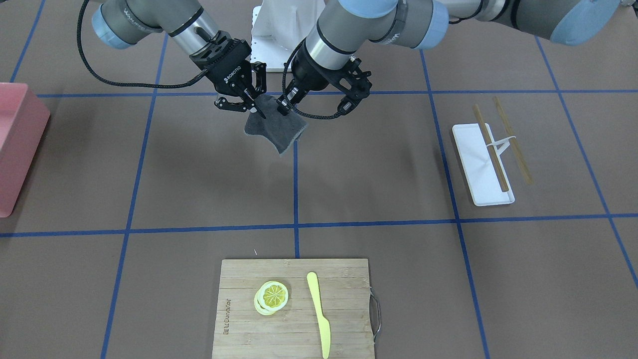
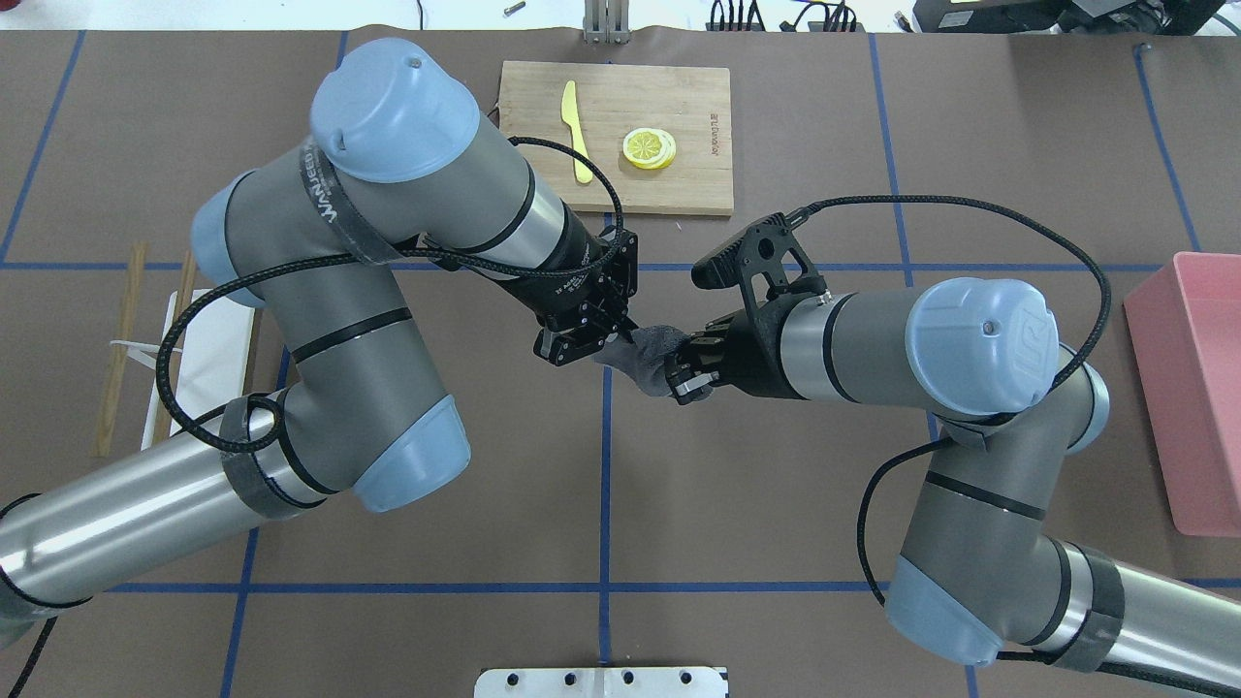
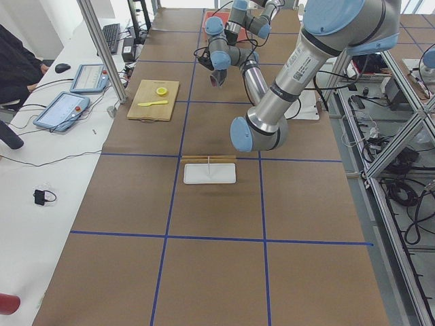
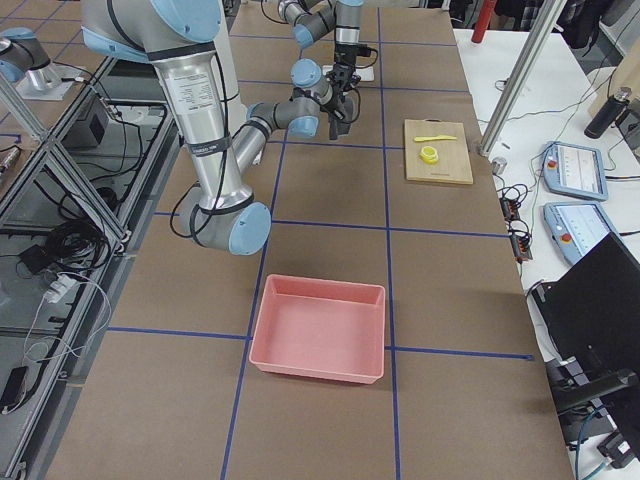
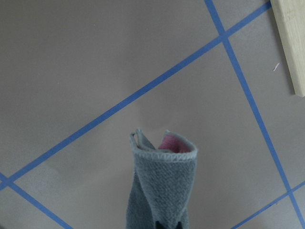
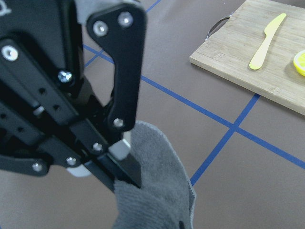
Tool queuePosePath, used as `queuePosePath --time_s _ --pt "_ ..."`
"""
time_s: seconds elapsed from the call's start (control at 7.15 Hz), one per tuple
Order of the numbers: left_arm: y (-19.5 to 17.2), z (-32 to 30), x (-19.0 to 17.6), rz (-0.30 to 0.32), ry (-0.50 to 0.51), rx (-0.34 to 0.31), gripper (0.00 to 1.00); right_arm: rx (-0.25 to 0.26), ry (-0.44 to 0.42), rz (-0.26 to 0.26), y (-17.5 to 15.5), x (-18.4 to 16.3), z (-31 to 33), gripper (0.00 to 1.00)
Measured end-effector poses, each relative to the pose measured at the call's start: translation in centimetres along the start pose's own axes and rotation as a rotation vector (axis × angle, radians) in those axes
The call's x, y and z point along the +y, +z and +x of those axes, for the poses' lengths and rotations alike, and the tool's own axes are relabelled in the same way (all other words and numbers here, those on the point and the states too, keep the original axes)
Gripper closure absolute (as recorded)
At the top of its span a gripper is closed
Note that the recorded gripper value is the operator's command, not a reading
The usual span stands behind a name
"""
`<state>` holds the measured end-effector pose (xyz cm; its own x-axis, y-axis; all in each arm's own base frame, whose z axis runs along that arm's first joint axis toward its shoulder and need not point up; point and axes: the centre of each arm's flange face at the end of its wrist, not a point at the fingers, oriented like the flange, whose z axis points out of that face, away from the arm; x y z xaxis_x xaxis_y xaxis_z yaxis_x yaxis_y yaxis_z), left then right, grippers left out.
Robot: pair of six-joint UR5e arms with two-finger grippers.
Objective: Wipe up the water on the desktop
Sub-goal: 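Open the left gripper and withdraw it while the right gripper carries the cloth away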
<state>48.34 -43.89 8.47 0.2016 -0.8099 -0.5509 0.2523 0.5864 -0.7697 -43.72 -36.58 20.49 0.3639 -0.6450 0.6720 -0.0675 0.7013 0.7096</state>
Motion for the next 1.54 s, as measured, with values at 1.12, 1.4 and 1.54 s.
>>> queuePosePath --time_s 1.12,1.4,1.54 --pt "-5.5 0.8 -6.1 0.098 0.143 0.061 0.02 0.132 0.067 -0.112 -5.9 3.5 7.1 1.00" --pt "-7.8 -0.5 -9.5 0.160 0.288 0.040 0.02 0.262 0.094 -0.204 -7.3 3.2 10.6 1.00" --pt "-9.5 -1.0 -10.6 0.202 0.389 0.005 0.02 0.326 0.075 -0.256 -7.7 3.3 12.6 1.00"
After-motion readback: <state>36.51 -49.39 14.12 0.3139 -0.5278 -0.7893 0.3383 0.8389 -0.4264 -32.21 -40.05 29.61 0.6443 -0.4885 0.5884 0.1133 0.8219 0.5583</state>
